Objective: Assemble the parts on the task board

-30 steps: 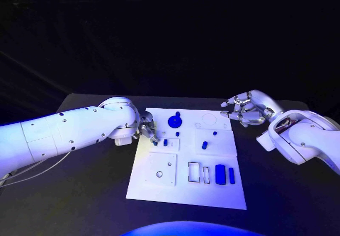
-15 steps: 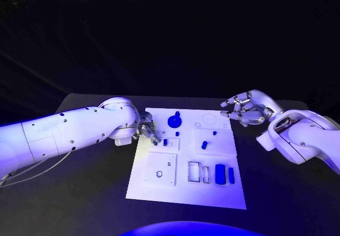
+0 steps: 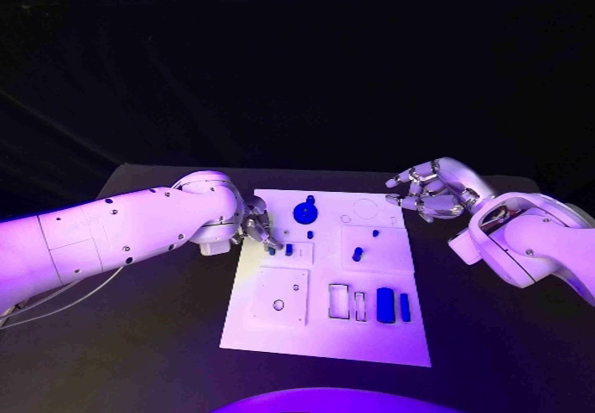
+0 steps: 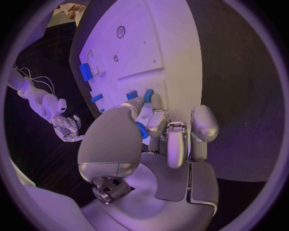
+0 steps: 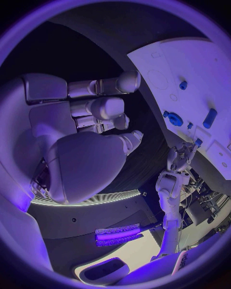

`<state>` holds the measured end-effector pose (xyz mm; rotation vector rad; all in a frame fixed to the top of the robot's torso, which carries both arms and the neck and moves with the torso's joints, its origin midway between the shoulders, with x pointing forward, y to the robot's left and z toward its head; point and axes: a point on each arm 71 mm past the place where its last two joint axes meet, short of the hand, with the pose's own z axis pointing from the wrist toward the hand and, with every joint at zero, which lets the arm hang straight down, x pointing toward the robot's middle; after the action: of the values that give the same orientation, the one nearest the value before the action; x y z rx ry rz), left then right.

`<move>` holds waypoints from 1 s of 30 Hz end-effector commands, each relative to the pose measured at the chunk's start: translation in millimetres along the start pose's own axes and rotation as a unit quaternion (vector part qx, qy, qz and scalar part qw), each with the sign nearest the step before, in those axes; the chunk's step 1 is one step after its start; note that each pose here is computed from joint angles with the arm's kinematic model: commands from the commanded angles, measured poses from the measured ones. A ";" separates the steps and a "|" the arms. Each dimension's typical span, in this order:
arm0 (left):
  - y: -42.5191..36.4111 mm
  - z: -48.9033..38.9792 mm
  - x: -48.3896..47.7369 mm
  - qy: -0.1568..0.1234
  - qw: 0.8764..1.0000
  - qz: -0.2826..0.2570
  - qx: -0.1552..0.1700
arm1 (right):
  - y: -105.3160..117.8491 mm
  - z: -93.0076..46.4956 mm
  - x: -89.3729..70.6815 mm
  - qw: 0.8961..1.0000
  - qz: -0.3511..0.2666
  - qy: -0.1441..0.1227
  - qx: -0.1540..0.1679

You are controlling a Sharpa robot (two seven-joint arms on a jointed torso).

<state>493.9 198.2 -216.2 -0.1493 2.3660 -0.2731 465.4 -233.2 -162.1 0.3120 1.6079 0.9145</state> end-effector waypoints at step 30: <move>-17.0 -21.9 -23.6 -0.159 0.960 -0.138 0.184 | 0.6 -0.2 0.6 1.000 0.000 0.000 -0.005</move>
<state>494.1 200.9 -195.2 -0.3355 2.1155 -0.5325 465.4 -233.5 -162.4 0.3136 1.6075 0.9149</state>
